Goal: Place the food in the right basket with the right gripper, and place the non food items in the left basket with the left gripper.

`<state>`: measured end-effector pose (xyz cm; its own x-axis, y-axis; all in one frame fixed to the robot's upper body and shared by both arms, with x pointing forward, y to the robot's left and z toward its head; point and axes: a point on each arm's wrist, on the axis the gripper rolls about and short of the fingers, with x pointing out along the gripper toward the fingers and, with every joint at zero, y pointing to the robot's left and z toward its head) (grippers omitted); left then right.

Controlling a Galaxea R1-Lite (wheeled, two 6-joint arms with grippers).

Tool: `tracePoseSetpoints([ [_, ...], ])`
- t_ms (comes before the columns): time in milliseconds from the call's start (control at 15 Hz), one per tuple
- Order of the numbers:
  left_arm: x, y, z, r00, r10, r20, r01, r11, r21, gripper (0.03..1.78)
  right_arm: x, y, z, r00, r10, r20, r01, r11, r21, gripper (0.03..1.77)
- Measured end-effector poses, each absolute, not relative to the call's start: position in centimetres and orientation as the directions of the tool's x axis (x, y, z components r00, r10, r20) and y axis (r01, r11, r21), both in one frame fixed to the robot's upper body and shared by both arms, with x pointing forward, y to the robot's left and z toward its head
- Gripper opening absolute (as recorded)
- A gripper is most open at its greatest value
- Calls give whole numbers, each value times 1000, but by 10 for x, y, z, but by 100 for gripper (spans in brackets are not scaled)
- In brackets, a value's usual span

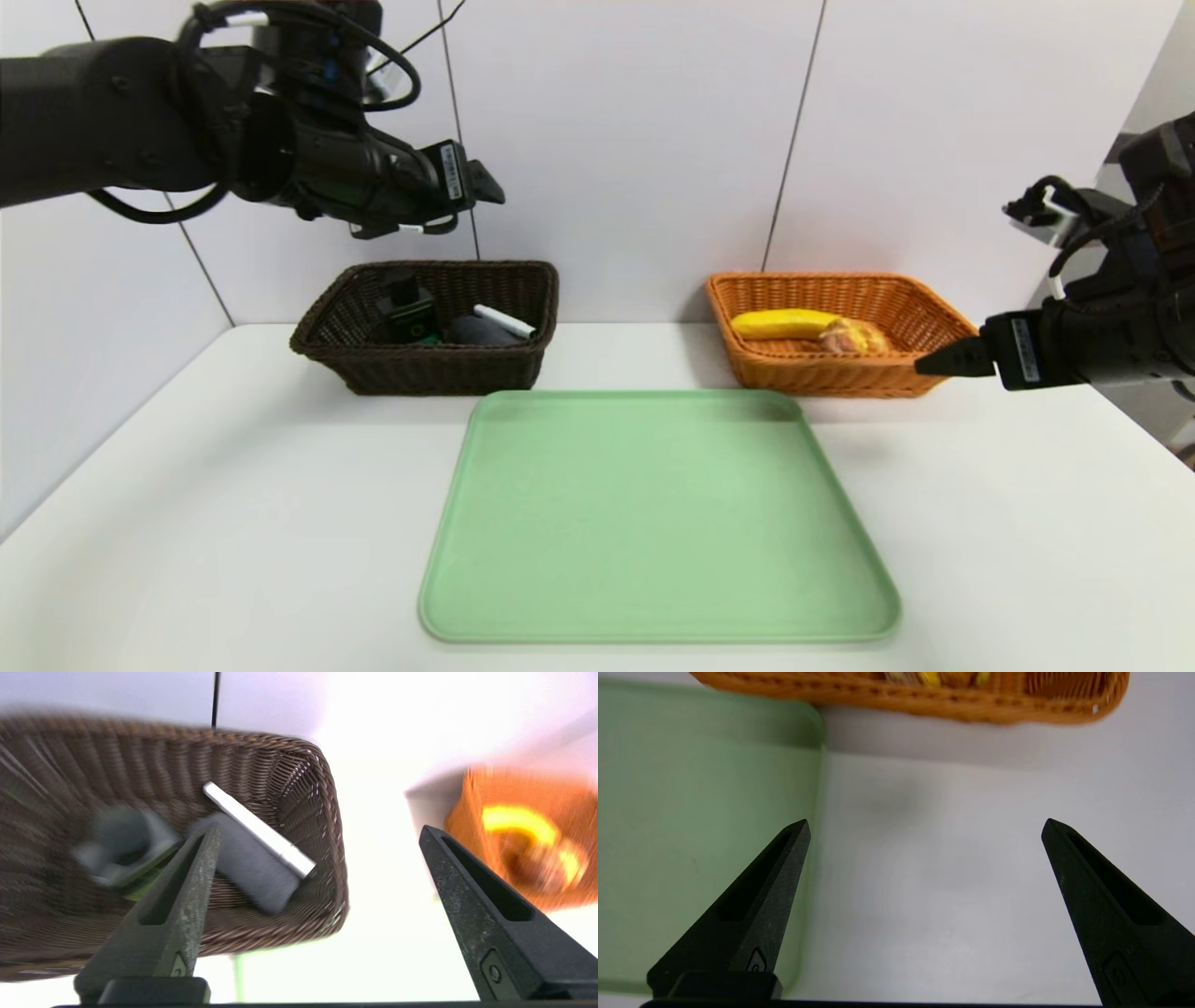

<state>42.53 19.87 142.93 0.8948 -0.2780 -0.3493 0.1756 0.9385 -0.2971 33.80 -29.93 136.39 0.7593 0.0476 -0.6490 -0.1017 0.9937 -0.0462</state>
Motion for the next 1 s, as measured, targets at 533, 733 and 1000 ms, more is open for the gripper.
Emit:
tracePoseSetpoints([
  [533,317,239,1399,860,-277,-428,338,938,72,164,335,-293,1407,943,133,-306,-147,989,-23,171],
  [733,284,279,1397,912,-114,-393,163,982,93,166,309,-299,1408,956,81,-283,-106,992,-74,171],
  [1000,230,324,1392,940,73,-332,-48,995,85,167,257,-313,1397,966,12,-260,-37,995,-91,171],
])
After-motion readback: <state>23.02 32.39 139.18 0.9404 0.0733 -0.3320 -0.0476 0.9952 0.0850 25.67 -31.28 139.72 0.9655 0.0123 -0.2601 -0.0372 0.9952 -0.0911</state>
